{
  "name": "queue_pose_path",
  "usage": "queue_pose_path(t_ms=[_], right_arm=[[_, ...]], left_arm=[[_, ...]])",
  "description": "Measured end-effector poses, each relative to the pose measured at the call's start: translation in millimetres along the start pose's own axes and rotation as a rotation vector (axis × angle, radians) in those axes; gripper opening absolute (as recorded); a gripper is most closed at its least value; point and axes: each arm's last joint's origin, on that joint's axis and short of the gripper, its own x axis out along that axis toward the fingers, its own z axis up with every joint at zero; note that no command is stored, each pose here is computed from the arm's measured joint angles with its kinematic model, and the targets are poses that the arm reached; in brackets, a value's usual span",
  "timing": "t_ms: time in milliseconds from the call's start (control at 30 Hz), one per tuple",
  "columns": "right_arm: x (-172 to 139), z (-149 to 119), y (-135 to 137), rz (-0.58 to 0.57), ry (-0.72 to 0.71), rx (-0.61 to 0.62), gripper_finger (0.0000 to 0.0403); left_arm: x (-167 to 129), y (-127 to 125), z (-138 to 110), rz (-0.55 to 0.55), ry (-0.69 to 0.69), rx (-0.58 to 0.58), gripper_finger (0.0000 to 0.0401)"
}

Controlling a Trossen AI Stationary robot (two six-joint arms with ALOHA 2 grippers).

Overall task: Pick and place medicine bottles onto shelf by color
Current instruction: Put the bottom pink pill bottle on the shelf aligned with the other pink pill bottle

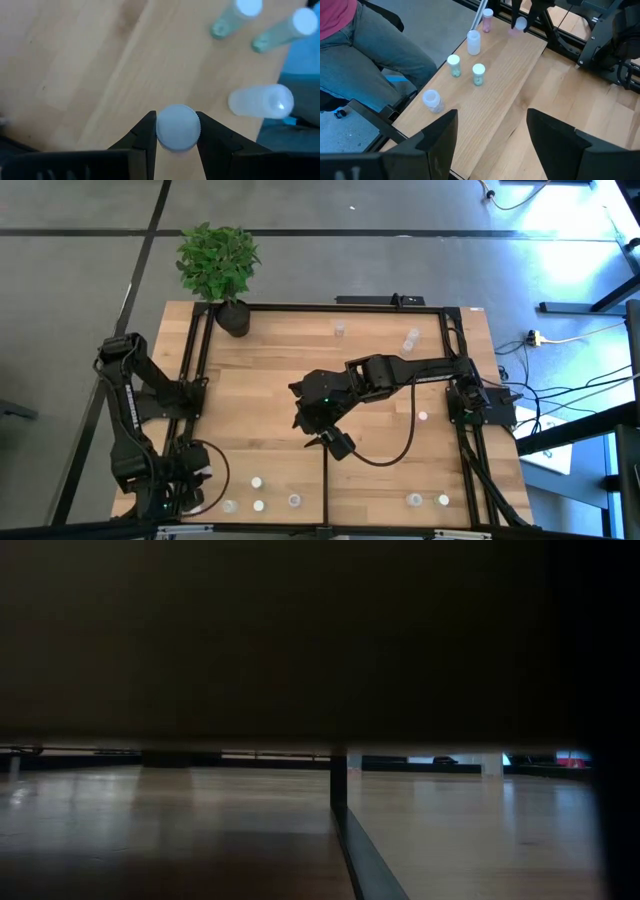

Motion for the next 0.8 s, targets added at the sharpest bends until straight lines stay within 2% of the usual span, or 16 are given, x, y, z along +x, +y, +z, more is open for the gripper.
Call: queue_pose_path(t_ms=[267, 467, 800], right_arm=[[0.0, 0.0, 0.2, 0.0, 0.0, 0.0, 0.0239], [0.0, 0.0, 0.2, 0.0, 0.0, 0.0, 0.0239], [0.0, 0.1, 0.1, 0.0, 0.0, 0.0, 0.0239]], left_arm=[[10.3, -0.4, 10.9, 0.061, -0.067, -0.033, 0.0101], [17.5, -3.2, 3.3, 0.091, -0.075, -0.084, 0.0101], [25.0, 2.0, -1.6, 0.199, -0.115, -0.138, 0.0101]])
